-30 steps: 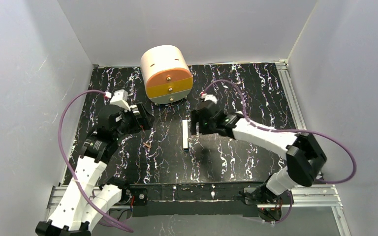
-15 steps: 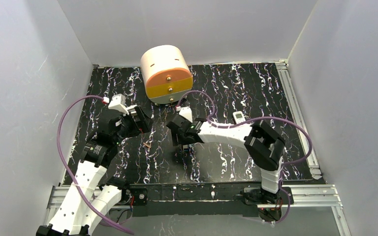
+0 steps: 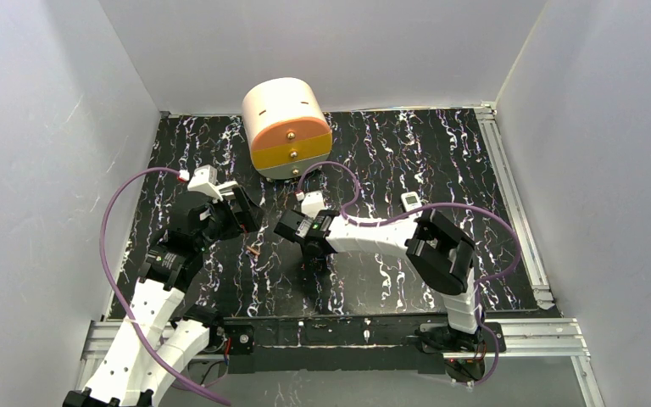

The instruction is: Load the batteries into the remote control

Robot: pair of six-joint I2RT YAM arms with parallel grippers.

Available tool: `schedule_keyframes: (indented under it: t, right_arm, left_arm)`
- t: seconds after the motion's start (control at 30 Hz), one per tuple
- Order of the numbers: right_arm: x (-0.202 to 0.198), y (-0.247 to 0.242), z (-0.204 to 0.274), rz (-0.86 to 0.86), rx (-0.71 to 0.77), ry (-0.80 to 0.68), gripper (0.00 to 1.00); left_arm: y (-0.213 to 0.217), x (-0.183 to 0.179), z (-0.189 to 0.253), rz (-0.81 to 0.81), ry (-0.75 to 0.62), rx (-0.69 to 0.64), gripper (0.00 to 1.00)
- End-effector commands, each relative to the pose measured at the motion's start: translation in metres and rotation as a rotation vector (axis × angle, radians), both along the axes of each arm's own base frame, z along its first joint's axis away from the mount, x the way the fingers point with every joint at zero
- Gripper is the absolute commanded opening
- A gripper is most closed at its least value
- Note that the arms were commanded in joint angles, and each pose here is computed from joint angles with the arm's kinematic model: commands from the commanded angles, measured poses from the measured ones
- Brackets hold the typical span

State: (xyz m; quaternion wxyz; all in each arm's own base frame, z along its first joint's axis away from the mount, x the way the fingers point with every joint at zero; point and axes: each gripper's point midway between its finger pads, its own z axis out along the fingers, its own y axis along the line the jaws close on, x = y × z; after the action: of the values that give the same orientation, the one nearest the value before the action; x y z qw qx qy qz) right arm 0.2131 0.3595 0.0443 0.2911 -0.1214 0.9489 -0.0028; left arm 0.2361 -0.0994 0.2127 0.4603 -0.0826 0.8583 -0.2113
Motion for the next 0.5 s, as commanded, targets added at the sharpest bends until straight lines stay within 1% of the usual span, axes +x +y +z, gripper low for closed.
schedule_keyframes:
  t: [0.0, 0.13, 0.33, 0.47]
  right_arm:
    - [0.000, 0.005, -0.001, -0.013, 0.023, 0.011, 0.50]
    - [-0.002, 0.004, -0.007, -0.022, 0.036, 0.034, 0.46]
    - [0.002, -0.003, -0.015, -0.043, 0.061, 0.075, 0.44]
    - [0.004, -0.002, -0.015, -0.043, 0.116, 0.109, 0.24]
  left_arm:
    - [0.004, -0.001, -0.003, 0.007, -0.002, 0.017, 0.98]
    - [0.004, -0.001, -0.005, 0.007, 0.006, 0.025, 0.98]
    - [0.003, -0.002, -0.006, 0.000, 0.011, 0.023, 0.99]
    - [0.003, -0.002, -0.006, -0.001, 0.016, 0.021, 0.98]
